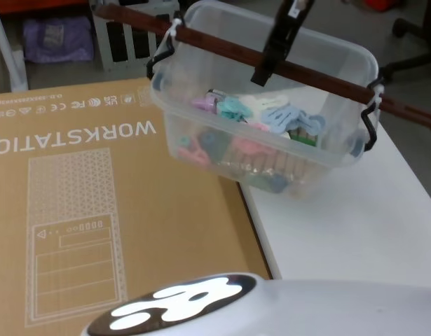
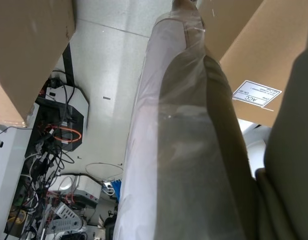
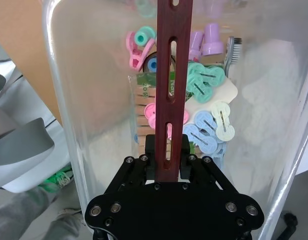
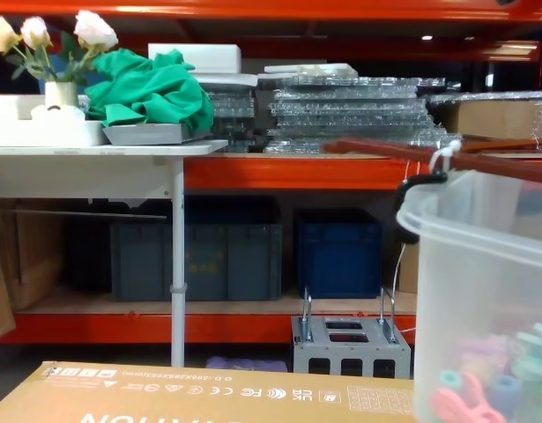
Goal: Use one hand to grasp the basket and place it at the designated location.
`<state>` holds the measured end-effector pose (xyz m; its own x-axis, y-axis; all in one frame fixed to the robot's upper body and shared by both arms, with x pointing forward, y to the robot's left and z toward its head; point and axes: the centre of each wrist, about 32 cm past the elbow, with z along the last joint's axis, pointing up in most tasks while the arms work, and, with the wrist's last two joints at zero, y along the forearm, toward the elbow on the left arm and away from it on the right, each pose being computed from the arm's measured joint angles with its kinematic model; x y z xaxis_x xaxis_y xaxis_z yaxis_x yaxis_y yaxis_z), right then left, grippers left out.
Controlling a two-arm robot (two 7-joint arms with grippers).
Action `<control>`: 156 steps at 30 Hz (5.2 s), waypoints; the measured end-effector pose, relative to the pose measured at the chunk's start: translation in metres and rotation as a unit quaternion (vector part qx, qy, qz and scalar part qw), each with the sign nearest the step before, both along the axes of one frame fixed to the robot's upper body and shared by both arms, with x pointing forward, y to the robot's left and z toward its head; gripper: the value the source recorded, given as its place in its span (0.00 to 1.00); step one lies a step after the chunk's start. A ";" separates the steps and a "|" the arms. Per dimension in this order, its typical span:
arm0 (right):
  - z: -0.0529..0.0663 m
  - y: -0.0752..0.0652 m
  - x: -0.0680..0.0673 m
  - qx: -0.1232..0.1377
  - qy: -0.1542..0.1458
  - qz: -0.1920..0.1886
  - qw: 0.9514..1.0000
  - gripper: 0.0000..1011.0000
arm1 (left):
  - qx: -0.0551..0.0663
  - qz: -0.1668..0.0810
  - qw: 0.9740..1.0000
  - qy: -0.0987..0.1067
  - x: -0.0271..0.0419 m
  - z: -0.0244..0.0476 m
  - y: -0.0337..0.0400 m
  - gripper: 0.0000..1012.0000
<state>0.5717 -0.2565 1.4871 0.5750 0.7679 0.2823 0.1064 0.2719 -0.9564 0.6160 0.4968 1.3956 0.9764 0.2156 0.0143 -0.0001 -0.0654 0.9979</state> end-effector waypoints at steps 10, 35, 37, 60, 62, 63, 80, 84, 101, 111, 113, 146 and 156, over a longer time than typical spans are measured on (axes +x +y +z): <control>0.000 -0.025 -0.018 0.012 -0.015 -0.067 0.998 0.24 | 0.000 0.000 1.000 0.000 0.0000 0.0000 0.0000 0.00; -0.013 -0.071 -0.063 0.046 -0.043 -0.209 0.976 0.24 | 0.000 0.000 1.000 0.000 0.0000 0.0000 0.0000 0.00; -0.014 -0.073 -0.065 0.049 -0.045 -0.217 0.974 0.24 | 0.000 0.000 1.000 0.000 0.0000 0.0001 0.0000 0.00; -0.035 -0.102 -0.090 0.064 -0.006 -0.331 0.941 0.24 | 0.000 0.000 1.000 0.000 0.0000 0.0000 0.0000 0.00; -0.035 -0.107 -0.087 0.058 0.010 -0.341 0.938 0.24 | 0.000 0.000 1.000 0.000 0.0000 0.0000 -0.0001 0.00; -0.034 -0.109 -0.086 0.056 0.014 -0.344 0.937 0.24 | 0.000 0.000 1.000 0.000 0.0000 0.0000 0.0000 0.00; -0.036 -0.124 -0.075 0.048 0.042 -0.377 0.924 0.24 | 0.000 0.000 1.000 0.000 0.0000 0.0000 0.0000 0.00; -0.041 -0.128 -0.073 0.049 0.047 -0.382 0.921 0.24 | 0.000 0.000 1.000 0.000 0.0000 0.0000 0.0000 0.00; -0.064 -0.141 -0.062 0.055 0.070 -0.402 0.911 0.24 | 0.000 0.000 1.000 0.000 0.0000 0.0000 0.0000 0.00; -0.082 -0.150 -0.054 0.055 0.091 -0.410 0.906 0.24 | 0.000 0.000 1.000 0.000 0.0000 0.0000 0.0000 0.00; -0.086 -0.151 -0.052 0.055 0.095 -0.412 0.904 0.24 | 0.000 0.000 1.000 0.000 0.0000 0.0001 0.0000 0.00; -0.111 -0.153 -0.042 0.024 0.126 -0.420 0.898 0.24 | 0.000 0.000 1.000 0.000 0.0000 0.0001 0.0001 0.00; -0.113 -0.153 -0.043 0.021 0.128 -0.421 0.898 0.41 | 0.000 0.000 1.000 0.000 0.0000 0.0000 -0.0002 0.00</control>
<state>0.5286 -0.4099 1.3740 0.9968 0.0216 0.0767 0.0695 0.2353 -0.9694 0.6161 0.4967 1.3957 0.9765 0.2150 0.0145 -0.0004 -0.0655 0.9979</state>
